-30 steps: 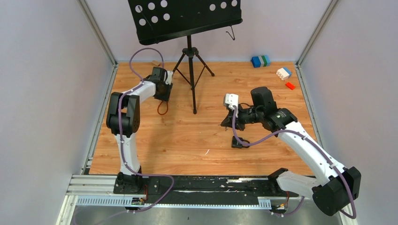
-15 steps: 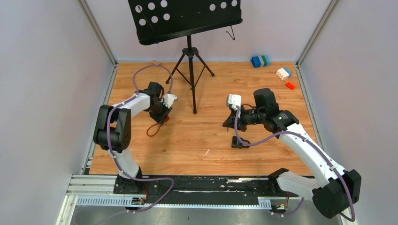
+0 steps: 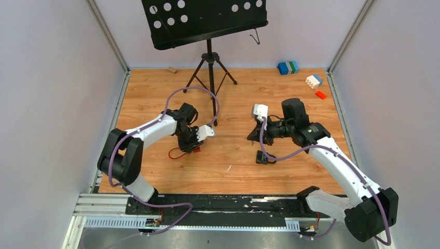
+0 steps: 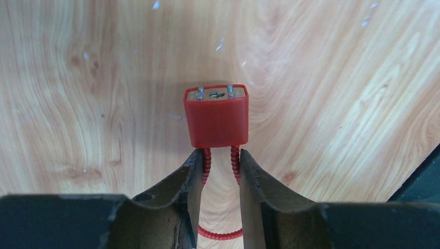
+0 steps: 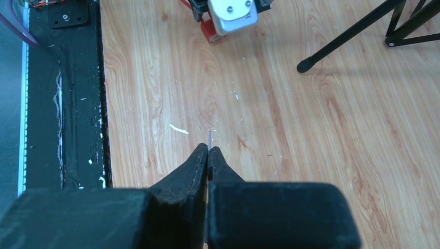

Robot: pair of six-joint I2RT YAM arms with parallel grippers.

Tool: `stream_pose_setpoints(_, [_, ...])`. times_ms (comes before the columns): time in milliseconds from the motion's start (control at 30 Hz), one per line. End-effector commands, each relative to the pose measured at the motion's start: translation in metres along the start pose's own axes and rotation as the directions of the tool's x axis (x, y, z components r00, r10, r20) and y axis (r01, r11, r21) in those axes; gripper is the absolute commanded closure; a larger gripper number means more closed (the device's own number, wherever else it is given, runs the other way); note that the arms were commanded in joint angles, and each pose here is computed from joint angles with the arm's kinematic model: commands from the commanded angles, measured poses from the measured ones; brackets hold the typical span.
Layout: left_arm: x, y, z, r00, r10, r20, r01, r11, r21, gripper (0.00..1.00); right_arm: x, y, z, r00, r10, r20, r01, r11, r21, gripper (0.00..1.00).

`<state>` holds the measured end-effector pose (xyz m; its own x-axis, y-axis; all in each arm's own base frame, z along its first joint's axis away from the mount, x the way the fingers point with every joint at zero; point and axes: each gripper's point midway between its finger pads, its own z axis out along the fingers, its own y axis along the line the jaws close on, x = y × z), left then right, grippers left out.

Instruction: Unlock with the key

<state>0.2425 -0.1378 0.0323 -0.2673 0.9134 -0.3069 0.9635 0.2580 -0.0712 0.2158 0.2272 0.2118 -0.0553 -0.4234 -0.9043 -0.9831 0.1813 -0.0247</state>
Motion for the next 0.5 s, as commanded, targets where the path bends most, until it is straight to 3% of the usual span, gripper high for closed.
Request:
stream_pose_setpoints(0, [-0.036,-0.010,-0.010,0.983,0.149,0.103,-0.148,0.989,-0.019,0.63,-0.011,0.001,-0.003,0.998,-0.038,0.049,0.038,0.999,-0.001,1.00])
stream_pose_setpoints(467, [-0.061,-0.020,0.012,0.951,0.306,0.043,-0.304,0.952,-0.035,0.54,-0.014,-0.003,-0.019,0.996,-0.040,0.082,0.037,0.998,0.046,1.00])
